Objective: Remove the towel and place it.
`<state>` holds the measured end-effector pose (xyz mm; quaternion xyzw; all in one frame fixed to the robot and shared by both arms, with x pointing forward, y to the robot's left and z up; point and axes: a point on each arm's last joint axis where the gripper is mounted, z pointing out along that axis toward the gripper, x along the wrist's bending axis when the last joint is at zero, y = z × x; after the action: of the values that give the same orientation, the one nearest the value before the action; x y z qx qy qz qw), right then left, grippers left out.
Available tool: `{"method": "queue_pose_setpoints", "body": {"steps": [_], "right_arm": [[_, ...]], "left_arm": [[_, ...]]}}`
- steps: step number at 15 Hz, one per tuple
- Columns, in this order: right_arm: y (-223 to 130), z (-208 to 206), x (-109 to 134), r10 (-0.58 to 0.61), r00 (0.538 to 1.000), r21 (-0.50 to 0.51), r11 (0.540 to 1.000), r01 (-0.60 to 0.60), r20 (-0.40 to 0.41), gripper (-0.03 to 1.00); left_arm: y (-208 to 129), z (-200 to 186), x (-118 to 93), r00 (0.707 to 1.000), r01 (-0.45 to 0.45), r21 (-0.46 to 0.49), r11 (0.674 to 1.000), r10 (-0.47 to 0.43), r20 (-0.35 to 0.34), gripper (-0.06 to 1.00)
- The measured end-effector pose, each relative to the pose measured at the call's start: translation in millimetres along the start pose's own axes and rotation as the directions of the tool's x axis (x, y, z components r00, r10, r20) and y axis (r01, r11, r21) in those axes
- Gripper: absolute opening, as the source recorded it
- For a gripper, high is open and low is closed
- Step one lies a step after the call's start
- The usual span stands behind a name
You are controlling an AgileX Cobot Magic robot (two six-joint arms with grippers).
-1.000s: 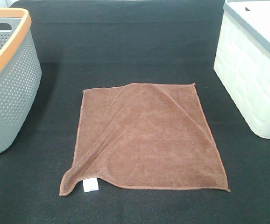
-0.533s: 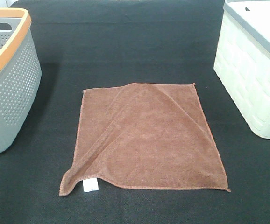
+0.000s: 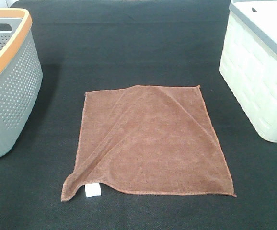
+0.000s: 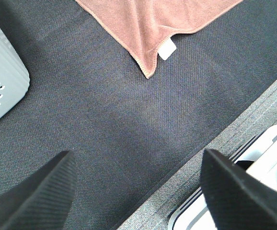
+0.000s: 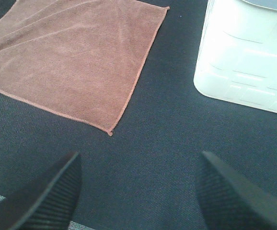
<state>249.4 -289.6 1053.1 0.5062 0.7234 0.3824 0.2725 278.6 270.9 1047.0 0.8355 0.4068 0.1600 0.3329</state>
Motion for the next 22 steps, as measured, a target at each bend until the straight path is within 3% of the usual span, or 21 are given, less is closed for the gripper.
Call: {"method": "queue_pose_setpoints", "body": {"steps": [6, 9, 10, 11, 14, 16, 18, 20, 22], "right_arm": [[0.0, 0.1, -0.2, 0.007, 1.0, 0.0, 1.0, -0.007, 0.011, 0.65], [0.3, 0.5, -1.7, 0.067, 0.993, -0.002, 0.998, -0.067, 0.099, 0.65], [0.3, 0.5, -1.7, 0.067, 0.993, -0.002, 0.998, -0.067, 0.099, 0.65], [0.5, 0.7, -2.4, 0.096, 0.985, -0.006, 0.995, -0.096, 0.143, 0.65], [0.6, 0.9, -3.4, 0.132, 0.972, -0.011, 0.991, -0.132, 0.196, 0.65], [0.6, 0.9, -3.4, 0.135, 0.97, -0.012, 0.991, -0.135, 0.2, 0.65], [-1.5, -1.8, -2.3, 0.134, 0.97, -0.035, 0.991, -0.13, 0.202, 0.65], [-9.0, -12.8, 2.3, 0.129, 0.97, -0.121, 0.987, -0.106, 0.206, 0.65], [-9.6, -13.6, 2.6, 0.129, 0.97, -0.129, 0.986, -0.104, 0.206, 0.65]], "left_arm": [[-1.0, -2.1, 0.6, 1.0, 0.013, -0.017, 1.0, -0.013, -0.008, 0.69], [-7.4, -12.5, 8.7, 0.971, 0.165, -0.106, 0.981, -0.18, -0.155, 0.69], [-7.4, -12.5, 8.7, 0.971, 0.165, -0.106, 0.981, -0.18, -0.155, 0.69], [-13.7, -21.1, 11.2, 0.92, 0.251, -0.186, 0.95, -0.294, -0.259, 0.69], [-27.6, -37.4, 4.5, 0.815, 0.303, -0.353, 0.885, -0.433, -0.384, 0.7], [-34.2, -43.7, -1.6, 0.798, 0.281, -0.418, 0.864, -0.452, -0.399, 0.7], [-35.2, -44.6, -2.5, 0.798, 0.275, -0.426, 0.862, -0.452, -0.398, 0.7], [-35.2, -44.6, -2.5, 0.798, 0.275, -0.426, 0.862, -0.452, -0.398, 0.7], [-35.2, -44.6, -2.5, 0.798, 0.275, -0.426, 0.862, -0.452, -0.398, 0.7]]}}
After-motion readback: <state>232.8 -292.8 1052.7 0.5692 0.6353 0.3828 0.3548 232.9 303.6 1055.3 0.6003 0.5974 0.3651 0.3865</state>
